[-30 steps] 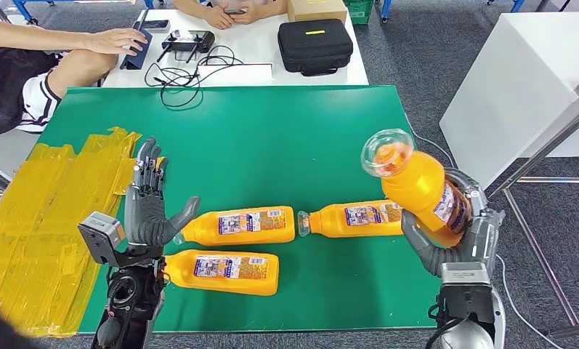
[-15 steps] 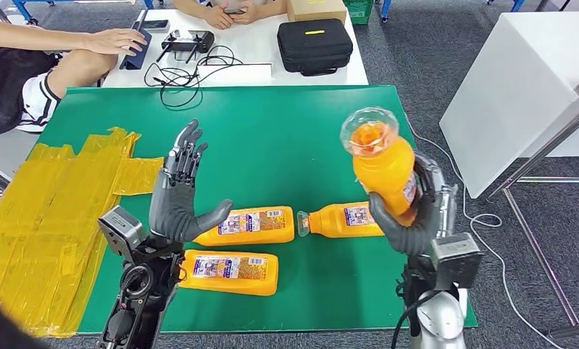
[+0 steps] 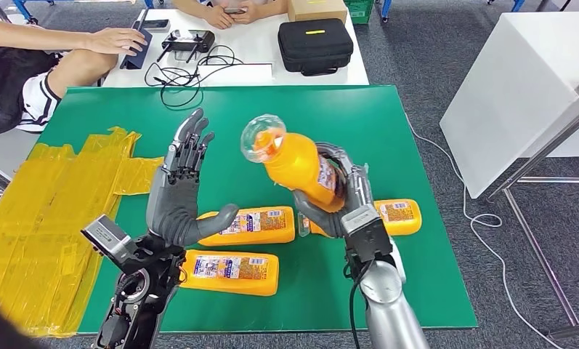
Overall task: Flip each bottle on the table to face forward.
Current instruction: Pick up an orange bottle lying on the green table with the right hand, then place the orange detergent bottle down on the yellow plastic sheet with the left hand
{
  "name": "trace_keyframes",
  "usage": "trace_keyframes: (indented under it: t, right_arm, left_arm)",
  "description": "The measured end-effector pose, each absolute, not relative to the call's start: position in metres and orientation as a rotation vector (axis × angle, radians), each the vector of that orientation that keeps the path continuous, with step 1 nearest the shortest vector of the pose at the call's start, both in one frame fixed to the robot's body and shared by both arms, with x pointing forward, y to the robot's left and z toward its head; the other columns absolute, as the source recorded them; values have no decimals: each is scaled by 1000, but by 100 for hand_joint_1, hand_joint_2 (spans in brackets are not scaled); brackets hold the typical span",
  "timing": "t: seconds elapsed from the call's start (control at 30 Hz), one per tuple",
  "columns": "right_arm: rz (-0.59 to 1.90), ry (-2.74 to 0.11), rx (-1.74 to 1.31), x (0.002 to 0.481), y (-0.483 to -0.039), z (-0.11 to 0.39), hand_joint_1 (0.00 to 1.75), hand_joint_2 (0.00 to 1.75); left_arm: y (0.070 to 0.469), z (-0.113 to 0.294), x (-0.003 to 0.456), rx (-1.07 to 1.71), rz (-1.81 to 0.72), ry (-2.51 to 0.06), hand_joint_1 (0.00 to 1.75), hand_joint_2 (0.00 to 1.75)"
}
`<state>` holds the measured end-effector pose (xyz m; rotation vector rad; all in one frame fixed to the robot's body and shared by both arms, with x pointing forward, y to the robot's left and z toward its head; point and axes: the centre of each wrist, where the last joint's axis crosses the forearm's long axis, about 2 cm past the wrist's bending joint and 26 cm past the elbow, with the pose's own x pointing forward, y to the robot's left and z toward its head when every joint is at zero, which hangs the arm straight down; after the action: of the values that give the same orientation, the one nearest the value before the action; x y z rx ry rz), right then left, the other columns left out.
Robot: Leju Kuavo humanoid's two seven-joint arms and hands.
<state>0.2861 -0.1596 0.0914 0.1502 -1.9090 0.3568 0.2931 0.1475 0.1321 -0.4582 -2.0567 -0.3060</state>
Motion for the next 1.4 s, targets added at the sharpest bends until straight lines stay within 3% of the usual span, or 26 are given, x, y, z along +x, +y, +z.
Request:
trace_keyframes:
  t: [0.4, 1.4]
  right_arm:
    - [542, -1971, 240, 277, -116, 103, 175, 175]
    - [568, -1962, 239, 279, -110, 99, 175, 175]
  left_arm:
    - [152, 129, 294, -408, -277, -2048, 0, 175]
    - [159, 109, 284, -387, -266, -1977, 0, 175]
